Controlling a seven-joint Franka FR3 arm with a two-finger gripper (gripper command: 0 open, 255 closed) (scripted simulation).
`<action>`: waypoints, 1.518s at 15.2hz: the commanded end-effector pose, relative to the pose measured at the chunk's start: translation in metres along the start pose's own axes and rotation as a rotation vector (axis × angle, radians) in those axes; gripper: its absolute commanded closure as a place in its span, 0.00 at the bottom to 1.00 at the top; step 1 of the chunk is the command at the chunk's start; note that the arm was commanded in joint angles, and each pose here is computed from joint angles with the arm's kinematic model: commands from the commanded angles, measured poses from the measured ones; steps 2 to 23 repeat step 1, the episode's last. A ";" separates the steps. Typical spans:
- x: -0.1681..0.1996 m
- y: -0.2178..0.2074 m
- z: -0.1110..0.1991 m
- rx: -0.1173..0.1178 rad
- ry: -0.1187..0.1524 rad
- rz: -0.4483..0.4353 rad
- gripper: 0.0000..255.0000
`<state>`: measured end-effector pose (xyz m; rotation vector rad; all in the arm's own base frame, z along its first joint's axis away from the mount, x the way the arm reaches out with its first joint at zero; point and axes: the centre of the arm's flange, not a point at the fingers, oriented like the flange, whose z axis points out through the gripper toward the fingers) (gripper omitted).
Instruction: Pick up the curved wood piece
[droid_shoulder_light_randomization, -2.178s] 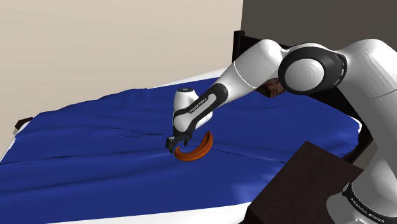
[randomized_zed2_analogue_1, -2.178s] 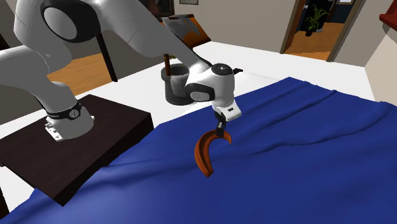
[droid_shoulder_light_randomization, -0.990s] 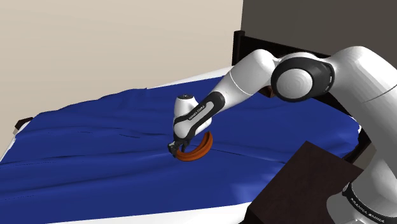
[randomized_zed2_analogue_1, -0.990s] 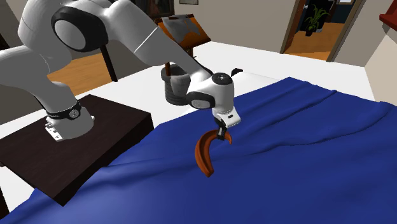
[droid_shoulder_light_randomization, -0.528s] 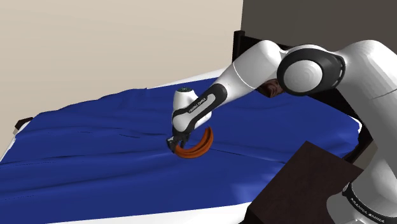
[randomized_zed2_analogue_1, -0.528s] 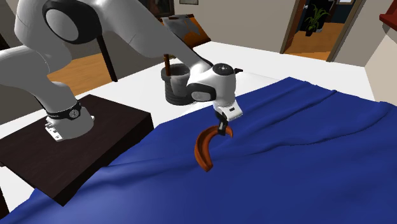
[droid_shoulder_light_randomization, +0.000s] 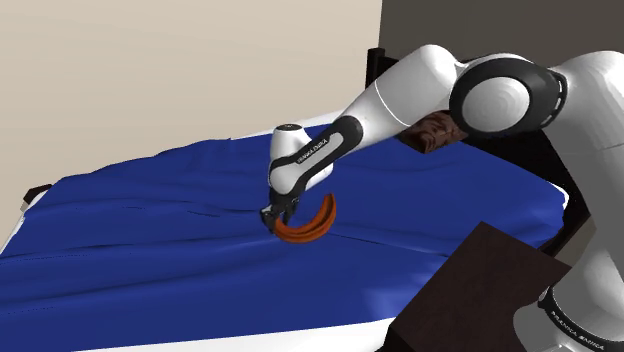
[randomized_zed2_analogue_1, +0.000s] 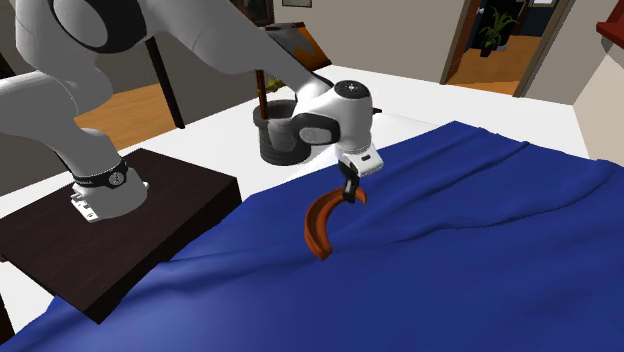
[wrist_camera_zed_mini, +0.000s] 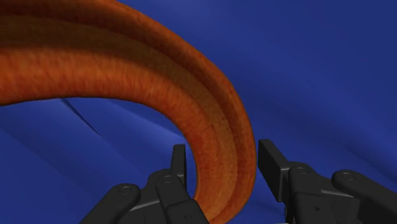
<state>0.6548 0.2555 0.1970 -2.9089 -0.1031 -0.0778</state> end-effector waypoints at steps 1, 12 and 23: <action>0.001 -0.001 -0.003 0.000 0.000 0.000 1.00; 0.001 -0.001 -0.003 0.000 0.000 0.000 1.00; 0.001 -0.001 -0.003 0.000 0.000 0.000 1.00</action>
